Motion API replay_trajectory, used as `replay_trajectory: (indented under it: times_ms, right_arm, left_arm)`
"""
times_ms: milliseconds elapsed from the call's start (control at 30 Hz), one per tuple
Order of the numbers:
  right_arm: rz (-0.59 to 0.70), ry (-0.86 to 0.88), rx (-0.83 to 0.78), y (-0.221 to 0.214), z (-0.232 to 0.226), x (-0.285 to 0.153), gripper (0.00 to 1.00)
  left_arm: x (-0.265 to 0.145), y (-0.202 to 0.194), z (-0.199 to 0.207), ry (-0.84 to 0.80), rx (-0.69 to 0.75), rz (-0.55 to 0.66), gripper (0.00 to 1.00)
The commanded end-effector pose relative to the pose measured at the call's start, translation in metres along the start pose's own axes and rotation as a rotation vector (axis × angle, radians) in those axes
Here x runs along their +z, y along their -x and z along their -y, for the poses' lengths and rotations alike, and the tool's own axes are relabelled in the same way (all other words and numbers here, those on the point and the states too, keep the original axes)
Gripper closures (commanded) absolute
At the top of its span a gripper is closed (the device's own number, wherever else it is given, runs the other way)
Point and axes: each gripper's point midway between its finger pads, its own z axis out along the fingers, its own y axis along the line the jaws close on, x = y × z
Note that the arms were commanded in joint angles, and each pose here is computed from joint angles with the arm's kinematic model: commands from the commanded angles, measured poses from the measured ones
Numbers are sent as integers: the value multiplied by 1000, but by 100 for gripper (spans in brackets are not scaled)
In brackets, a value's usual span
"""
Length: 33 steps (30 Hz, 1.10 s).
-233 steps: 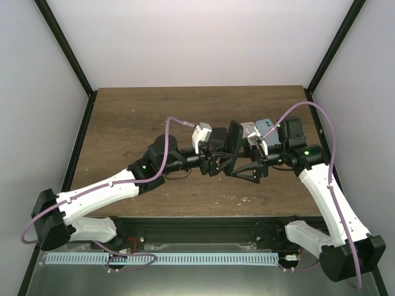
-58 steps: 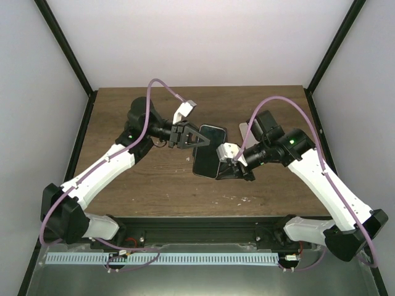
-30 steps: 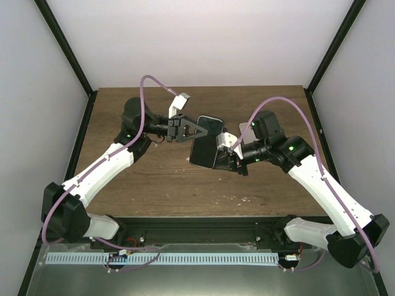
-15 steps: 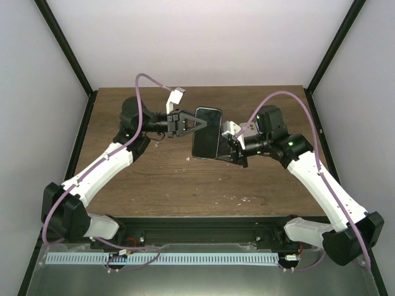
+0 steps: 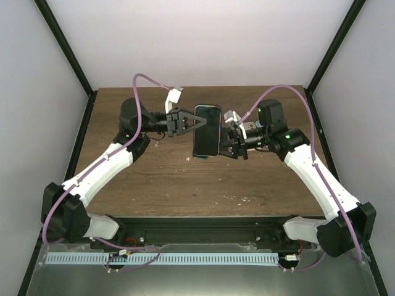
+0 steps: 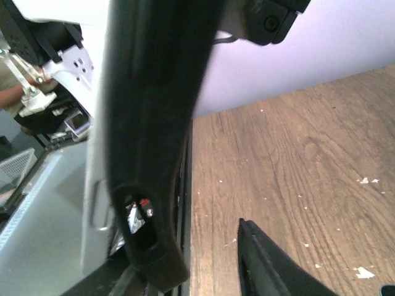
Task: Take the phone out of the phone case
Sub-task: Remove the phone case from the phone.
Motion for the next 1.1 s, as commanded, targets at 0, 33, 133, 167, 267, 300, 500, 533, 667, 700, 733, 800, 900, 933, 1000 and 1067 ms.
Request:
replay_trajectory:
  times_ms: [0, 33, 133, 167, 267, 300, 500, 533, 667, 700, 733, 800, 900, 933, 1000, 1067]
  right_arm:
    - [146, -53, -192, 69, 7, -20, 61]
    - [154, -39, -185, 72, 4, -21, 59]
    - [178, -4, -166, 80, -1, -26, 52]
    - [183, 3, -162, 83, -3, -27, 50]
    - [194, 19, -156, 89, -6, -29, 45]
    - [197, 24, -155, 90, -7, -29, 45]
    - [214, 10, -102, 96, -1, -29, 44]
    - [217, 5, -84, 97, 2, -29, 46]
    - [216, 47, -6, 90, 6, -24, 63]
    - [210, 69, 13, 86, 6, -23, 71]
    - [203, 88, 33, 81, 5, -21, 79]
    - [188, 104, 72, 71, 7, -18, 93]
    - [168, 83, 126, 51, 14, -14, 99]
    - [163, 52, 148, 43, 18, -13, 99]
    - [155, -23, 198, 27, 28, -12, 99]
    - [143, -119, 268, 8, 42, -12, 99]
  left_arm:
    - [8, -50, 19, -109, -143, -204, 100]
    - [8, -52, 17, -103, -145, -206, 100]
    - [8, -57, 12, -81, -162, -216, 100]
    - [7, -59, 10, -75, -164, -218, 100]
    - [7, -66, 4, -53, -186, -227, 100]
    - [7, -67, 2, -49, -190, -229, 100]
    - [6, -73, -8, -10, -203, -229, 100]
    - [7, -72, -10, -5, -206, -227, 100]
    - [12, -73, -18, 5, -221, -222, 100]
    - [13, -73, -22, 12, -228, -217, 100]
    - [14, -72, -27, 27, -235, -207, 100]
    - [14, -69, -42, 91, -249, -166, 100]
    - [9, -61, -73, 221, -278, -94, 99]
    - [7, -59, -82, 258, -279, -77, 96]
    - [1, -52, -100, 357, -259, -33, 75]
    - [-10, -47, -116, 484, -222, 14, 59]
